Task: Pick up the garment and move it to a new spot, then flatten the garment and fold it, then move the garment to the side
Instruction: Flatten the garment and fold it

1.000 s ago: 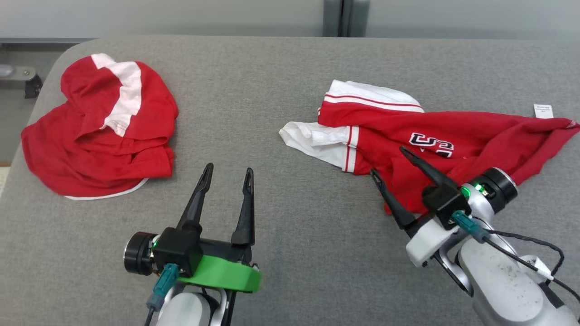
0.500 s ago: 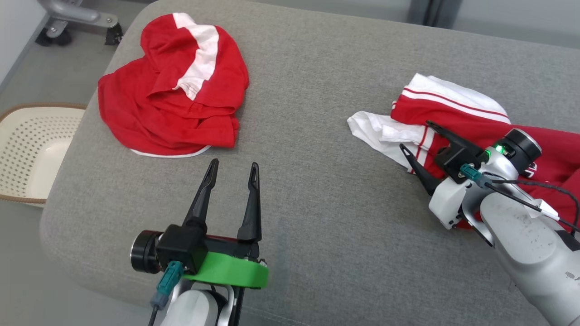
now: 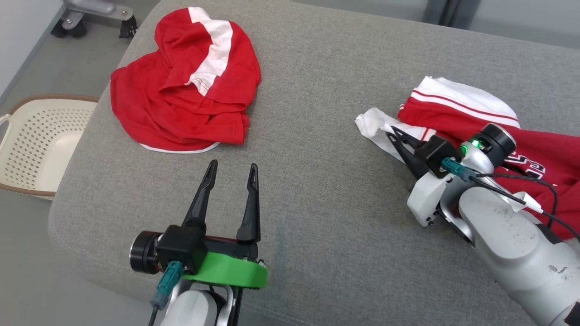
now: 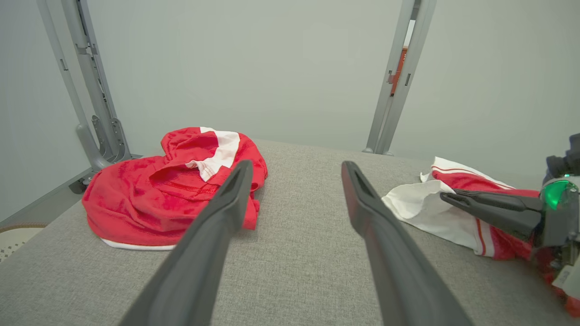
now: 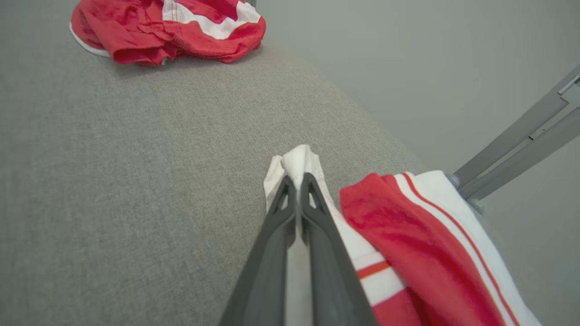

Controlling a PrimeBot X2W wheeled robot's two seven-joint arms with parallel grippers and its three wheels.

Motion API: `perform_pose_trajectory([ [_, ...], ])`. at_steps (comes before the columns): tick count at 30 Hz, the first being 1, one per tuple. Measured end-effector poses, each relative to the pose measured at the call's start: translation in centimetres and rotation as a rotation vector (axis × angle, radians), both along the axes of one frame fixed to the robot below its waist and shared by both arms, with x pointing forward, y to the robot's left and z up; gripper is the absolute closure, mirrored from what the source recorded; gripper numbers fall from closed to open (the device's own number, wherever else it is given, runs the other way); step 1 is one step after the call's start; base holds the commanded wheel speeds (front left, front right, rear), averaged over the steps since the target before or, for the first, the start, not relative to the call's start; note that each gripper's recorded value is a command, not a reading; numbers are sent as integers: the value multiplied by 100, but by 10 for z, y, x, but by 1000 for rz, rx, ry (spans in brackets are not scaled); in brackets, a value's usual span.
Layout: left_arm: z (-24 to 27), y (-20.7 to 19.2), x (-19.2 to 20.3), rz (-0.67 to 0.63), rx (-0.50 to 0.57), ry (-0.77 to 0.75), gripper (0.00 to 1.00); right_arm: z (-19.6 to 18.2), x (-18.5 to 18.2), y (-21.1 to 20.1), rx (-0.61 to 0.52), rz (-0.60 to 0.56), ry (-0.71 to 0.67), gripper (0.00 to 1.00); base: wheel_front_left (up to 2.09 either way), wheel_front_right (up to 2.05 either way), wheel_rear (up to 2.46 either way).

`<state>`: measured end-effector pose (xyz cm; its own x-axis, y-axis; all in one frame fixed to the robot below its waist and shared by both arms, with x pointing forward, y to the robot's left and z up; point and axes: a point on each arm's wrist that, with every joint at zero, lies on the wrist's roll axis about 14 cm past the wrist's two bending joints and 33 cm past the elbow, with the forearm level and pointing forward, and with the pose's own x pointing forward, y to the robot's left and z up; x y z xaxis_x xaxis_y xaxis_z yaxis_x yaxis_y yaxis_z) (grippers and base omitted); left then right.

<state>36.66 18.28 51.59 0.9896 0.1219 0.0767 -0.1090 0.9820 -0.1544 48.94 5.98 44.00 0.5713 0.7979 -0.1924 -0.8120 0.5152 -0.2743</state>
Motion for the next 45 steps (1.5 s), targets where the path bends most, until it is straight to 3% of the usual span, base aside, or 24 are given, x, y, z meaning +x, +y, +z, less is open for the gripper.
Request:
perform_pose_trajectory([
  [7, 3, -9, 1, -39, 2, -17, 0, 28, -50, 23, 138, 89, 31, 100, 0, 0, 0],
  [13, 8, -21, -1, -83, -1, -35, 0, 17, -105, 21, 136, 168, 112, 100, 0, 0, 0],
  [14, 8, -23, -1, -88, -2, -36, 0, 14, -112, 19, 129, 172, 125, 58, 0, 0, 0],
  [15, 8, -24, -2, -94, -2, -37, 0, 11, -113, 14, 123, 164, 133, 0, 0, 0, 0],
  [18, 8, -28, -2, -109, -4, -40, 0, 4, -110, -5, 89, 113, 144, 0, 0, 0, 0],
  [25, 11, -39, 4, -149, -6, -55, 0, 29, -73, -58, 159, -100, 90, 0, 0, 0, 0],
  [32, 15, -54, 12, -195, -6, -70, 0, 57, -51, -139, 288, -397, 21, 0, 0, 0, 0],
  [37, 15, -66, 17, -238, -9, -73, 0, 57, -66, -187, 381, -606, 9, 0, 0, 0, 0],
  [45, 11, -79, 21, -280, -9, -63, 0, 40, -96, -179, 436, -663, 70, 0, 0, 0, 0],
])
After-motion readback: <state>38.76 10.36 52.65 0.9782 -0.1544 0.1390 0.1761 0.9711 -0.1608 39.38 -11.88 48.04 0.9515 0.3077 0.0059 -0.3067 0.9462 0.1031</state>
